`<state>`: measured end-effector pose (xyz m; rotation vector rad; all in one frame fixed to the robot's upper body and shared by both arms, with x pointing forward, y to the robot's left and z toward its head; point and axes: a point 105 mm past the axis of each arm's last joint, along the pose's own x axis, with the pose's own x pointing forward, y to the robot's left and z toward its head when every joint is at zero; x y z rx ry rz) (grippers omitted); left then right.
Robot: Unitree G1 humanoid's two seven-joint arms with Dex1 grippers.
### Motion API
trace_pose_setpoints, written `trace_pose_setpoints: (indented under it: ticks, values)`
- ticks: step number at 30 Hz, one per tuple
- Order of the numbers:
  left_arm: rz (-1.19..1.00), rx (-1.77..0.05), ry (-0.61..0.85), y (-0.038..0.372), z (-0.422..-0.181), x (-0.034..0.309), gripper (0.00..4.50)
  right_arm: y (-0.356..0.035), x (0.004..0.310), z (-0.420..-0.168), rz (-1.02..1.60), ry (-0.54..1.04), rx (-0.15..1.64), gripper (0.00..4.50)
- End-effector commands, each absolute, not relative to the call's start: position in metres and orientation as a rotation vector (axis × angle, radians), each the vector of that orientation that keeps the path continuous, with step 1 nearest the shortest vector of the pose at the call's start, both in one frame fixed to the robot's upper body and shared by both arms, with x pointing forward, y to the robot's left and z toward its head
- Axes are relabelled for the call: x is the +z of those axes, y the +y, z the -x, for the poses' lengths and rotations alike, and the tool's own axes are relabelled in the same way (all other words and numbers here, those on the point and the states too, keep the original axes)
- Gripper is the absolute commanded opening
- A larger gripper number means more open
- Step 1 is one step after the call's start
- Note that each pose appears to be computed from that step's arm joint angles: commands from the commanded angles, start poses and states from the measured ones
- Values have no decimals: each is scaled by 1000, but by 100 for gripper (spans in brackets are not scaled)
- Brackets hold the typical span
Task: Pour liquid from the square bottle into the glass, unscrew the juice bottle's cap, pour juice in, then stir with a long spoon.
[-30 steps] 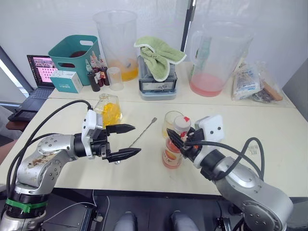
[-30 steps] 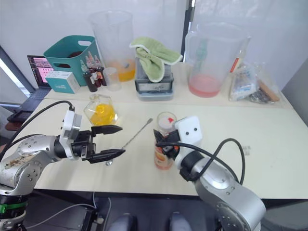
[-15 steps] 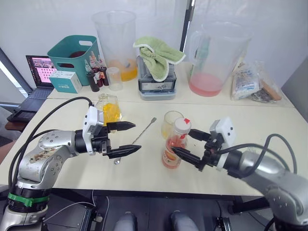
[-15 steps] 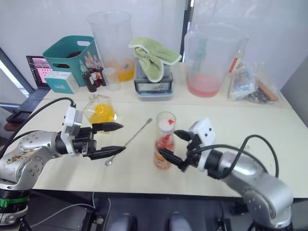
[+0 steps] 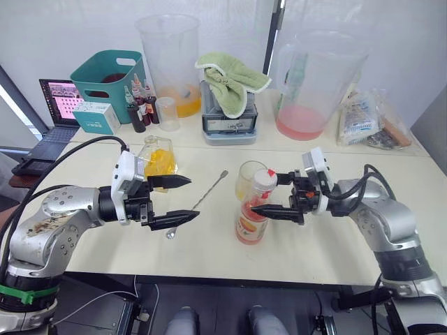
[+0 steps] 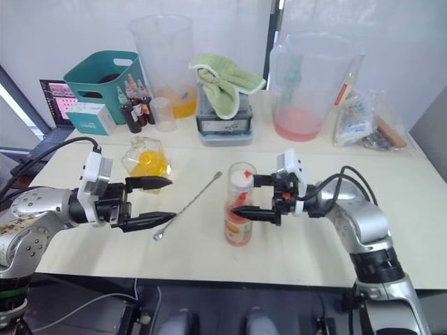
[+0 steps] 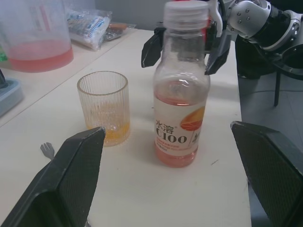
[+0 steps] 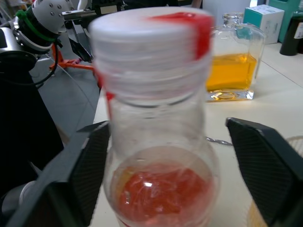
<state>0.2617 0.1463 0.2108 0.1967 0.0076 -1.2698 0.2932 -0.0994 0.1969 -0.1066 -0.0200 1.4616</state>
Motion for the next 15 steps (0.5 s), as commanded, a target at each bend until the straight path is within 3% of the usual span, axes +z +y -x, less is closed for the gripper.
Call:
trace_pose_setpoints:
  ticks: [1, 4, 6, 10, 15]
  values:
    - [-227, -1263, -24, 148, -258, 221, 450, -99, 209, -291, 119, -74, 1487, 263]
    - [-226, -1261, -25, 148, -258, 221, 450, -98, 213, -287, 91, -89, 1494, 163]
    - [-225, -1263, -24, 147, -258, 220, 450, -98, 215, -283, 87, -93, 1497, 124]
    - [-221, -1275, -26, 145, -258, 217, 450, -97, 222, -270, 101, -129, 1447, 119]
    - [-212, -1285, -33, 143, -260, 213, 450, -84, 236, -249, 51, -217, 1205, 118]
